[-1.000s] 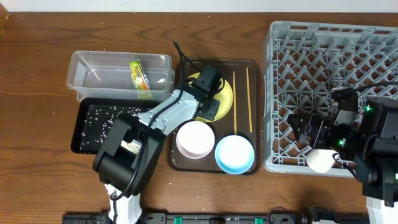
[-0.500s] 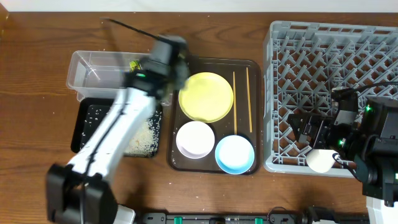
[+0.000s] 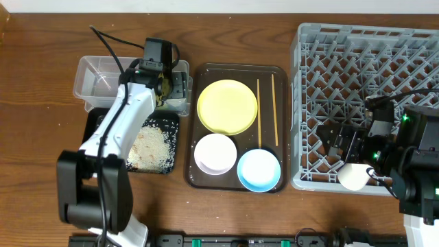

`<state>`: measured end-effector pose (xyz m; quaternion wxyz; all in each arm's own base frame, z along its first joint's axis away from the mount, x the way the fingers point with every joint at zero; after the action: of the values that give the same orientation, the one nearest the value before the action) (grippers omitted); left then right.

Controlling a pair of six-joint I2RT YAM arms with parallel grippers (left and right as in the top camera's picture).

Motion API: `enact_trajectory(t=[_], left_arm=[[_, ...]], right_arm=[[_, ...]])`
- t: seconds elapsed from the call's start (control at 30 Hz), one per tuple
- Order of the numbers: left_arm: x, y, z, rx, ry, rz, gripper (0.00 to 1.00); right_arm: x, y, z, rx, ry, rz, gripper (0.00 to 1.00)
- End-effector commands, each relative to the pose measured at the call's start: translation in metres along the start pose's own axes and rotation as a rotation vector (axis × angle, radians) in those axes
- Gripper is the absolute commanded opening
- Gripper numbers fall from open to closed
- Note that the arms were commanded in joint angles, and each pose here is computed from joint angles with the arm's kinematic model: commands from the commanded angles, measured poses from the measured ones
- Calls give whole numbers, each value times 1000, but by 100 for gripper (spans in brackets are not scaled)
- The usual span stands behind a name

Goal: Sort waste into correct bins and load items into the dishwasher rack

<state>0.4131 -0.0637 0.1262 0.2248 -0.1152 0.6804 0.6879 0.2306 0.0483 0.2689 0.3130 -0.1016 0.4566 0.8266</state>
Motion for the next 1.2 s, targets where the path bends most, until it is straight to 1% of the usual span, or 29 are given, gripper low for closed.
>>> enact_trajectory(t=[0.0,0.07,0.1,0.13,0.33,0.43,0.6,0.7,0.83,0.93,1.03,1.17], left_arm=[[-10,54,-8,28,-8,-93,76],[-5,83,-13,37,-22,-115,77],[-2,100,-15,42,-29,-130,81],[2,116,-18,49,-38,-147,82],[11,199,-33,96,-83,-333,86],[15,230,-34,110,-87,-421,87],[21,261,-29,115,-80,-511,89],[34,265,-26,108,-82,-491,90],[48,269,-13,44,-81,-507,91],[60,267,-1,5,-41,-587,91],[76,254,11,-28,5,-672,92],[101,232,14,-24,30,-777,92]], right_arm=[[-3,1,-3,8,-9,-11,99],[-3,1,-3,8,-8,-12,99],[-4,1,-3,8,-8,-14,99],[-5,1,-3,11,-6,-20,99],[-4,1,-4,15,-8,-15,100],[-4,1,-4,15,-8,-15,99],[-4,1,-4,15,-8,-15,99],[-4,1,-4,15,-8,-15,99],[-4,1,-4,15,-8,-15,99],[-4,1,-4,15,-8,-15,99],[-4,1,-4,15,-9,-15,99],[-4,1,-4,15,-8,-15,99]])
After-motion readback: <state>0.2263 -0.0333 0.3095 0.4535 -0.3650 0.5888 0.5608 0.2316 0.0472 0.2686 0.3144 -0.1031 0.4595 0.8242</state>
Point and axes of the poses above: each gripper's point midway between its finger pads, its own y axis back along the fingers, its own z axis along the line the jaws close on, x = y × z, the point moved 2 cm from there along y, back along the fingers, and after that the axes turned 12 degrees about -y, right-handed, at the moved point
